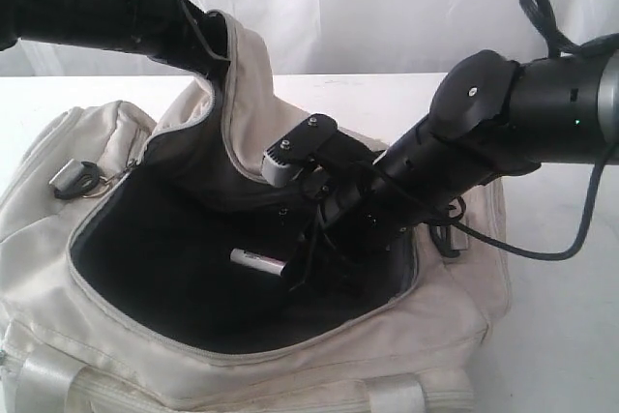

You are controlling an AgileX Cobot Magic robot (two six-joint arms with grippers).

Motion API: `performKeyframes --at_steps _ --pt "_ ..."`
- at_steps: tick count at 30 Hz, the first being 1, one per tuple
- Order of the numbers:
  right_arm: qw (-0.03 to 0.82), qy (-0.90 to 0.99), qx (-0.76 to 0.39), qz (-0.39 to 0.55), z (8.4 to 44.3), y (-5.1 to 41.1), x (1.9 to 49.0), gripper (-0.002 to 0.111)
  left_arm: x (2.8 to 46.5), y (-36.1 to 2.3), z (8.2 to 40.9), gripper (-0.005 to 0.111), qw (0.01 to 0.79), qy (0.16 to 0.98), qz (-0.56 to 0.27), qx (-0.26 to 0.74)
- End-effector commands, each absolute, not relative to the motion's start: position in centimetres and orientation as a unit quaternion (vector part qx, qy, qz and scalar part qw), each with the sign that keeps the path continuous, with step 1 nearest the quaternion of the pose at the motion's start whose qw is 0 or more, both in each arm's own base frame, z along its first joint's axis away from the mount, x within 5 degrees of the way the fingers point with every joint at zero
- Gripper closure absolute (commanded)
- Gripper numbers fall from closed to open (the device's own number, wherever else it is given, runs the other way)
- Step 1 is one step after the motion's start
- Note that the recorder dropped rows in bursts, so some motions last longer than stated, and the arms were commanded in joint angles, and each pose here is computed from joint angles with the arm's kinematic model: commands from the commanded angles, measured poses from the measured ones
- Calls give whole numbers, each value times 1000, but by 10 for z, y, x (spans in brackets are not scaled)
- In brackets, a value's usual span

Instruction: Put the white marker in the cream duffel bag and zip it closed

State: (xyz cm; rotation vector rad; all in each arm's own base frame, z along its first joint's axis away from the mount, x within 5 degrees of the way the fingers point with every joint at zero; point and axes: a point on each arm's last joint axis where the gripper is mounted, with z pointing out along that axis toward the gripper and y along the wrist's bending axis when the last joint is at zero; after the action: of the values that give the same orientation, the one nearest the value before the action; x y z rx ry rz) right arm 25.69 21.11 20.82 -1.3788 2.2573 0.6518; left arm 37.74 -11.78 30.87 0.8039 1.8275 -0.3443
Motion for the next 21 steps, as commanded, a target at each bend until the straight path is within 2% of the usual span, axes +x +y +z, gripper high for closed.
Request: performKeyframes --at_steps 1,2,5,6,10,15,21 --pt "208 810 -490 246 209 213 256 74 375 -117 315 107 534 762 -157 330" --pt "206 815 -474 262 213 214 254 65 375 -117 315 107 534 762 -157 330" --pt "252 805 -465 269 245 209 246 65 375 -118 315 107 533 762 -159 331" --pt "278 799 -457 275 267 205 238 65 374 -118 315 107 531 761 -160 336" --pt "327 772 -458 296 317 189 208 65 366 -117 307 107 474 787 -155 363" --pt "362 769 -440 289 328 185 207 65 354 -113 314 107 449 794 -140 384" --pt "367 773 -431 288 328 185 209 65 328 -111 342 107 449 784 -153 401"
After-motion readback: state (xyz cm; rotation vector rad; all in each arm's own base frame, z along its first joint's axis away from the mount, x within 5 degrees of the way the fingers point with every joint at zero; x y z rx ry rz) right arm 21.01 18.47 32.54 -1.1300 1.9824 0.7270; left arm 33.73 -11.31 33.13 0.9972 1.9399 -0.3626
